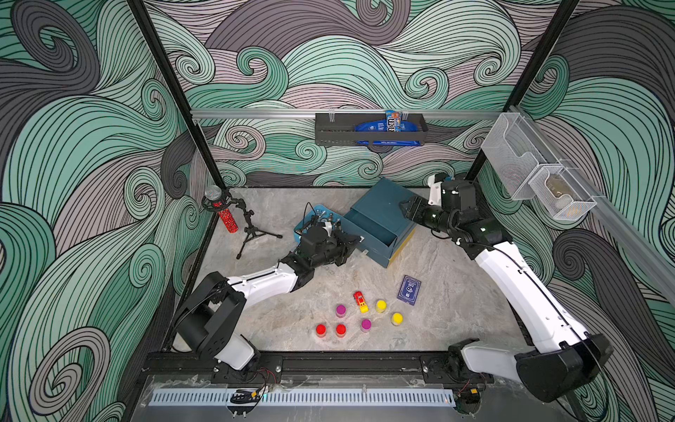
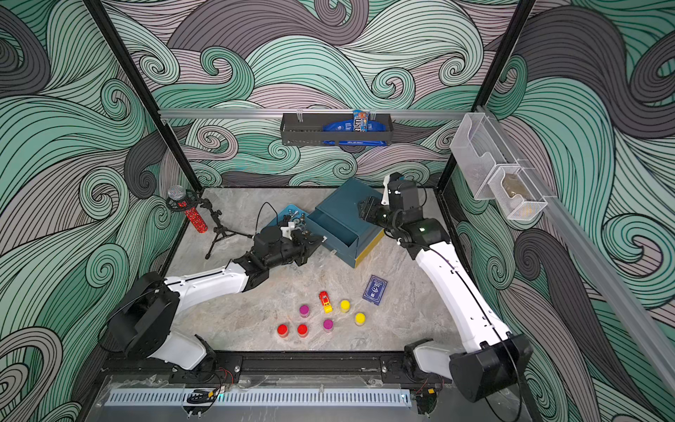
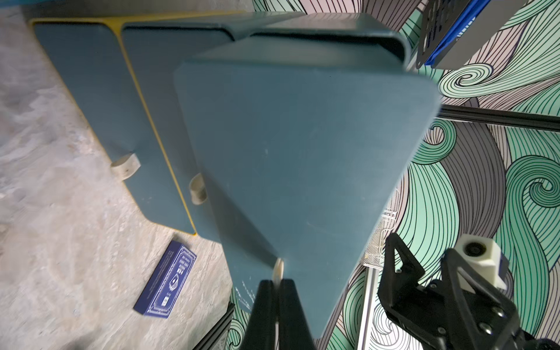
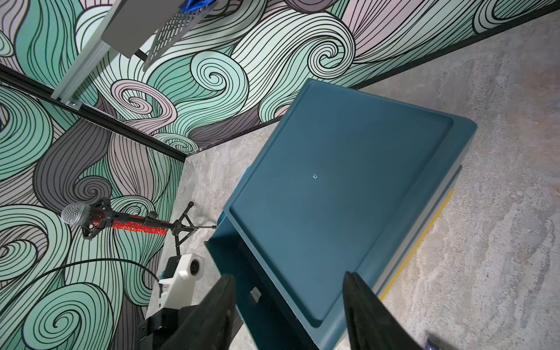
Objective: Put the paint cans in the drawer according to color
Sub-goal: Open the drawer in the storage box, then pick up the paint can at the center of the board.
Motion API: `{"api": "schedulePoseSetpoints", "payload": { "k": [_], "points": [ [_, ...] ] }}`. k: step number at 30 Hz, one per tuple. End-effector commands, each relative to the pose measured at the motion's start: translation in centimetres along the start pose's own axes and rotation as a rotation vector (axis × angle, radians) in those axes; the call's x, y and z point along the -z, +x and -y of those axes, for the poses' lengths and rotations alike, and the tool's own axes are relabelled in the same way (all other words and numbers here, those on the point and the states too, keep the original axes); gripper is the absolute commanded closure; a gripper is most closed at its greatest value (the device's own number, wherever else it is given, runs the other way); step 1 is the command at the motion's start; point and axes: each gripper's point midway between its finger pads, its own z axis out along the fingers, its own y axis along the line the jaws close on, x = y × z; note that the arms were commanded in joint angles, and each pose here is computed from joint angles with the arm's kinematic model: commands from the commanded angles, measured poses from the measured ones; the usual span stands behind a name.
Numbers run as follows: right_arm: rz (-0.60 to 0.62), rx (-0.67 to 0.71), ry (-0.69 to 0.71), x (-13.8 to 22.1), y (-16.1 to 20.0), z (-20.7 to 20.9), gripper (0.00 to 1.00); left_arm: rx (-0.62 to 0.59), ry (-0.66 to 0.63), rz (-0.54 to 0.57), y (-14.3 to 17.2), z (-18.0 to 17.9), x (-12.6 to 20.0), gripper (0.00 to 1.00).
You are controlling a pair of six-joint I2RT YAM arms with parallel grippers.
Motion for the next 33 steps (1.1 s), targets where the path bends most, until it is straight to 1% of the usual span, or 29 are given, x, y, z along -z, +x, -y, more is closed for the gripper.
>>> {"api": "schedulePoseSetpoints", "payload": {
  "k": [1,6,8,12,13,14,16,20,21,24,28,30,33],
  "points": [
    [-0.02,0.037,0.034,0.9,1.3,0.8,0.41,-0.008,-0.013,-0.021,0.9,-0.2,1.9,1.0],
    [-0.056,0.068,0.081,1.9,3.1,1.7,0.41,-0.012,-0.014,-0.015,1.4,-0.7,4.0,1.0],
    [-0.091,0.09,0.113,2.1,4.4,2.1,0.41,-0.02,-0.025,-0.004,1.3,-0.7,4.3,1.0],
    [-0.17,0.128,0.149,2.5,8.1,3.3,0.42,-0.016,-0.034,-0.012,1.5,-1.1,4.3,1.0],
    [-0.191,0.135,0.153,2.5,9.1,3.6,0.42,-0.018,-0.037,-0.014,1.5,-1.2,4.3,0.97],
    [-0.207,0.138,0.153,2.6,10.0,3.8,0.43,-0.017,-0.042,-0.018,1.6,-1.4,4.3,0.87],
    [-0.249,0.146,0.146,2.5,11.9,4.2,0.47,-0.014,-0.045,-0.021,1.6,-1.4,4.3,0.73],
    [-0.346,0.207,0.134,2.2,16.1,4.1,0.51,-0.043,-0.097,0.007,1.3,-1.5,5.0,0.5],
    [-0.382,0.225,0.132,2.0,17.5,4.1,0.52,-0.055,-0.117,0.019,1.1,-1.6,5.5,0.48],
    [-0.467,0.279,0.132,1.6,21.2,4.0,0.54,-0.081,-0.171,0.06,0.7,-2.0,7.2,0.47],
    [-0.528,0.346,0.141,0.9,24.8,4.8,0.54,-0.115,-0.22,0.141,-0.2,-2.1,9.8,0.48],
    [-0.543,0.352,0.134,0.4,26.4,5.9,0.52,-0.153,-0.229,0.214,-1.2,-1.3,11.4,0.48],
    [-0.546,0.35,0.121,-0.3,27.9,7.1,0.51,-0.206,-0.233,0.267,-2.1,0.3,13.0,0.48]
  ]
}}
